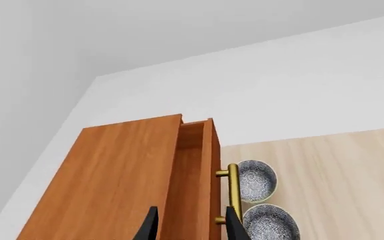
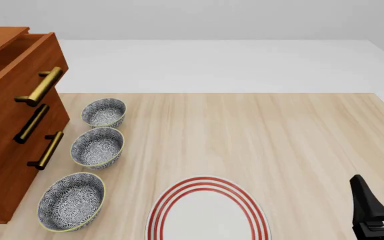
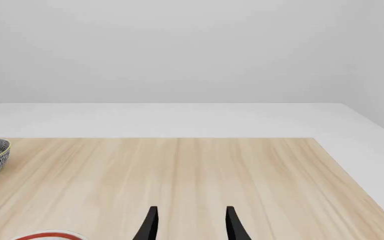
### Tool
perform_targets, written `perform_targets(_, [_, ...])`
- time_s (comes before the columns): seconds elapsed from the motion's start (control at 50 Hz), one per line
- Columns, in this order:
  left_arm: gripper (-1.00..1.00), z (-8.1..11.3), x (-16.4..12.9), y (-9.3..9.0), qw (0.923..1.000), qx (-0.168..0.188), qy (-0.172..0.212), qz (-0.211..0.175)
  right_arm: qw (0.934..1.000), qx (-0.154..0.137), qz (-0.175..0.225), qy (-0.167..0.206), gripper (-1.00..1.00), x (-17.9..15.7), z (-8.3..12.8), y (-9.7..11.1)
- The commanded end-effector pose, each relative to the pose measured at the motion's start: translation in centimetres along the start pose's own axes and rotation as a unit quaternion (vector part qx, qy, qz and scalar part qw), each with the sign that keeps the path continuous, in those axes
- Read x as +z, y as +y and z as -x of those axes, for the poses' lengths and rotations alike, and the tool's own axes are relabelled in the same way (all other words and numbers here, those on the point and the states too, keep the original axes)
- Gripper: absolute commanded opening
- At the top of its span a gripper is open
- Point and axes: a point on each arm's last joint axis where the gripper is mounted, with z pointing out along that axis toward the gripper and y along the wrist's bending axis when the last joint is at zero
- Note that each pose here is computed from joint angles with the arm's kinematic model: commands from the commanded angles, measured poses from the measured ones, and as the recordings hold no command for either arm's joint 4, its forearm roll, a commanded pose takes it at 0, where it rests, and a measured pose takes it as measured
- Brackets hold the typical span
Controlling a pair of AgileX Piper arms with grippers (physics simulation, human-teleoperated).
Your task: Open the top drawer of the cabinet.
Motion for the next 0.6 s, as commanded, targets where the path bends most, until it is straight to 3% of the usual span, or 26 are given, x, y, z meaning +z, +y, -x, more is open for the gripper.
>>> perform_targets(0.02, [1.00, -0.3, 1.2, -0.3, 0.9995, -0.016, 0.023, -0.014, 1.0000, 0.000, 0.000, 0.000, 1.00, 0.0, 0.0, 0.0])
perform_targets(0.6, [1.00, -1.7, 4.3, -0.8, 0.9979, -0.019, 0.057, -0.022, 1.0000, 0.000, 0.000, 0.000, 1.00, 0.0, 0.0, 0.0])
